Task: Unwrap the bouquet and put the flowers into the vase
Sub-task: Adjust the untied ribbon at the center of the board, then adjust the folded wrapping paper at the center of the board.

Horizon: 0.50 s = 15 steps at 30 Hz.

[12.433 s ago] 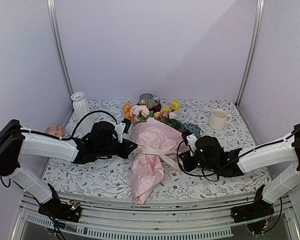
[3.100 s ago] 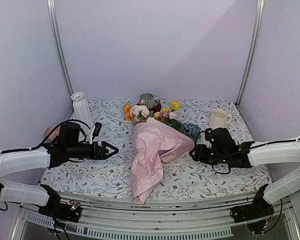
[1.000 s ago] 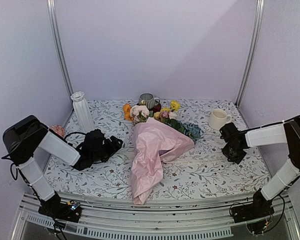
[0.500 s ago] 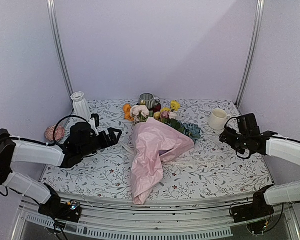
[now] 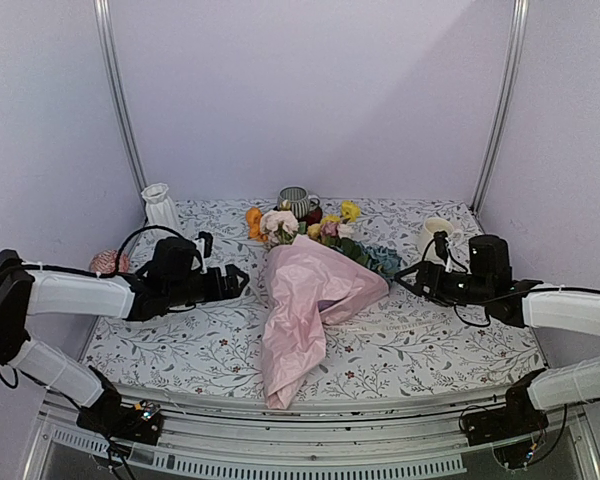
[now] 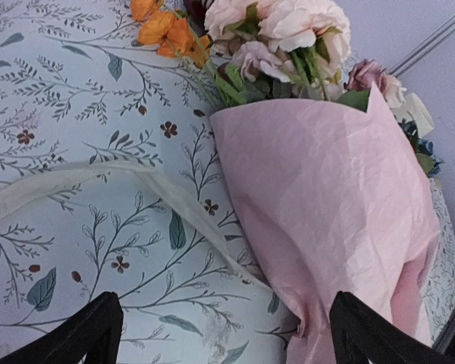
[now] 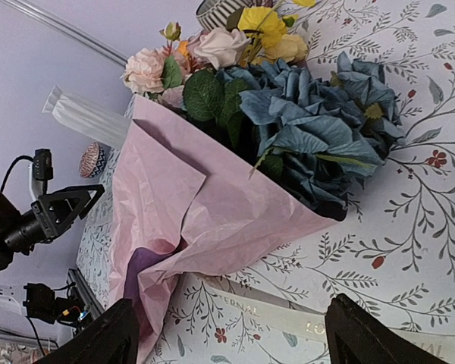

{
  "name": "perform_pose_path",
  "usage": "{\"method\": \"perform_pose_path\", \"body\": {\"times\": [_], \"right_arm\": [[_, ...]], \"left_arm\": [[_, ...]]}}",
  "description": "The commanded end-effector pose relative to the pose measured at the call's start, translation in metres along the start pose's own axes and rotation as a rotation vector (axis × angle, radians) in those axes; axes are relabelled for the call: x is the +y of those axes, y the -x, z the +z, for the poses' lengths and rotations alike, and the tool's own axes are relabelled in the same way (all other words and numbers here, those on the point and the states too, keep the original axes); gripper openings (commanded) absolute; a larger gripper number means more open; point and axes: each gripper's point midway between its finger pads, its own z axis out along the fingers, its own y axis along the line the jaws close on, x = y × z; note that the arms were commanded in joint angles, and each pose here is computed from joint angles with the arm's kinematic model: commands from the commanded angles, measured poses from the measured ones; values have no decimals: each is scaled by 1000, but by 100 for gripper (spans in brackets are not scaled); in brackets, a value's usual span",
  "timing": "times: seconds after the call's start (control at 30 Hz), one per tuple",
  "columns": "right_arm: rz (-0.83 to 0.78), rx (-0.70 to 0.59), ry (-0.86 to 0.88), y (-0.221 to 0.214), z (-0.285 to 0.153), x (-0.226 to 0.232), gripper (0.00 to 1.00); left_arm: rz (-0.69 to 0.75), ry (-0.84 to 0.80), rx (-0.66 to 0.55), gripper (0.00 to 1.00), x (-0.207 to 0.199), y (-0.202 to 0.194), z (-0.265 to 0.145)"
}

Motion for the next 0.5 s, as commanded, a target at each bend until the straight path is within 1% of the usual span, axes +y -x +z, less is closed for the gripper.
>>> {"method": "perform_pose_path", "body": {"times": [0.0, 0.07, 0.17, 0.27, 0.33, 0.4, 0.47], "right_arm": [[11, -10, 70, -1, 7, 13, 85], [25, -6, 98, -4, 11, 16, 84], [41, 25, 148, -12, 19, 23, 85], [59, 56, 152, -20, 33, 24, 89], [71, 74, 147, -23, 42, 24, 94], [85, 82, 136, -24, 51, 21, 95], [98, 74, 108, -22, 59, 15, 95]], "left_arm": [[38, -251, -8, 94, -38, -10, -14], [70, -372, -15, 92, -58, -13, -25], [107, -459, 48, 98, -77, -25, -28], [128, -507, 145, 98, -91, -44, -22], [122, -537, 174, 98, -98, -52, -22], [121, -549, 197, 98, -103, -62, -21], [114, -515, 227, 98, -99, -70, -13]]}}
